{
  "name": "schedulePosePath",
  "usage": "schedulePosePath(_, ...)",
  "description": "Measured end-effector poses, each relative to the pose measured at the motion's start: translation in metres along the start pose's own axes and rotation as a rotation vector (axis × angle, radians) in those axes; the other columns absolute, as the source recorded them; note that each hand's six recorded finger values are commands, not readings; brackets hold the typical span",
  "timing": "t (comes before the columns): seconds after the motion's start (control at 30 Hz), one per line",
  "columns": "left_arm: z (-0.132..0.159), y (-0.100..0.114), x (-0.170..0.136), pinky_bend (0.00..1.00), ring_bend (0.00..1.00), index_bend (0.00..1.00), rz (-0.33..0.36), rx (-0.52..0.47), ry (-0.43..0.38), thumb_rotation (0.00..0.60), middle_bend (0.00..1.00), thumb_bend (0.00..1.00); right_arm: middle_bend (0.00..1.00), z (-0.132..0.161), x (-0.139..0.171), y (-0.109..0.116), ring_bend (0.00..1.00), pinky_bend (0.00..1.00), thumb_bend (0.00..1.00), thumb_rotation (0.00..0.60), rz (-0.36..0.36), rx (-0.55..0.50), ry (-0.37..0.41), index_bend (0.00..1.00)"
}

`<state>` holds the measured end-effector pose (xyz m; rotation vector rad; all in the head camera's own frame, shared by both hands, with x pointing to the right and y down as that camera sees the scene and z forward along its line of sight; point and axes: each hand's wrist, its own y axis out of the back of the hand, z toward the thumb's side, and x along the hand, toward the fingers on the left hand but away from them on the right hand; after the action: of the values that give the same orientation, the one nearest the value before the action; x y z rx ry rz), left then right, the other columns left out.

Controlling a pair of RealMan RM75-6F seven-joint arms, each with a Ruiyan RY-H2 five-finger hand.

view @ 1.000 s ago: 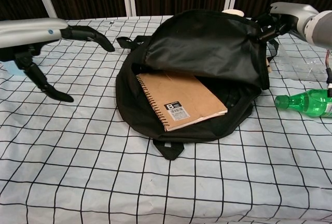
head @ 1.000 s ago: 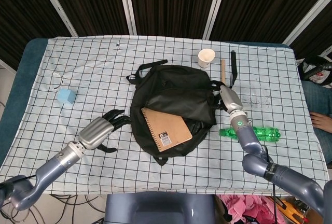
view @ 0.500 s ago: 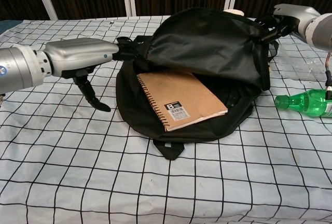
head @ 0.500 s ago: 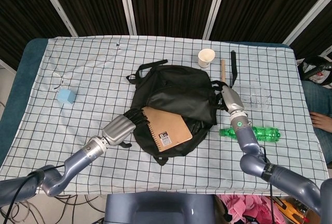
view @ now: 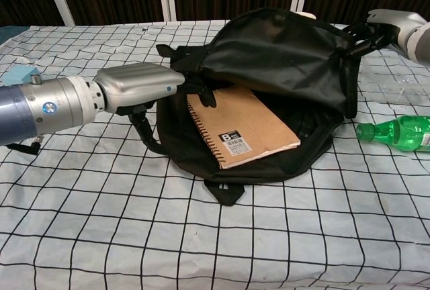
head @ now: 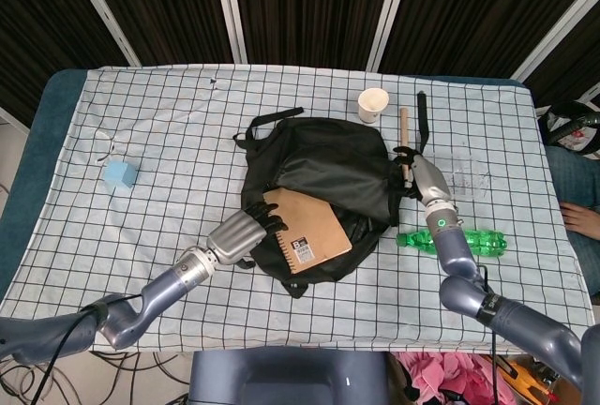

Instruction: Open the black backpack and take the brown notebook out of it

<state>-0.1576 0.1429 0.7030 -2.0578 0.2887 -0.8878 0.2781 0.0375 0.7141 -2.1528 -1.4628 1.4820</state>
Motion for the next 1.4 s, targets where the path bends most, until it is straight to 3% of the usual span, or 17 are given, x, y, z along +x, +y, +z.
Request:
schedulePosePath(0.17, 0.005, -0.005, 0.009, 0.13, 0.08, 0.27, 0.021, 0.046, -0.024, 0.600, 0.27, 0.04, 0.14, 0.000, 0.003, -0.003, 0.09, 0.12, 0.48, 0.600, 0.001, -0.005, 0.002, 0.77)
schedulePosePath(0.43, 0.010, -0.006, 0.023, 0.17, 0.11, 0.32, 0.130, 0.041, -0.055, 0.600, 0.31, 0.04, 0.14, -0.001, 0.004, -0.010, 0.09, 0.12, 0.48, 0.600, 0.009, -0.002, -0.005, 0.77)
schedulePosePath(0.73, 0.016, -0.021, 0.031, 0.17, 0.11, 0.32, 0.109, 0.015, -0.090, 0.600, 0.31, 0.04, 0.14, -0.001, 0.005, -0.011, 0.09, 0.12, 0.48, 0.600, 0.004, 0.002, -0.006, 0.77)
schedulePosePath(1.23, 0.017, -0.027, 0.043, 0.15, 0.11, 0.32, 0.107, 0.045, -0.082, 0.600, 0.31, 0.04, 0.14, 0.000, 0.006, -0.009, 0.09, 0.12, 0.49, 0.600, 0.002, -0.006, -0.004, 0.77)
schedulePosePath(1.4, 0.015, -0.029, 0.048, 0.14, 0.11, 0.31, 0.101, 0.038, -0.067, 0.600, 0.31, 0.00, 0.14, -0.003, 0.006, -0.009, 0.09, 0.12, 0.49, 0.600, 0.002, -0.004, -0.008, 0.77)
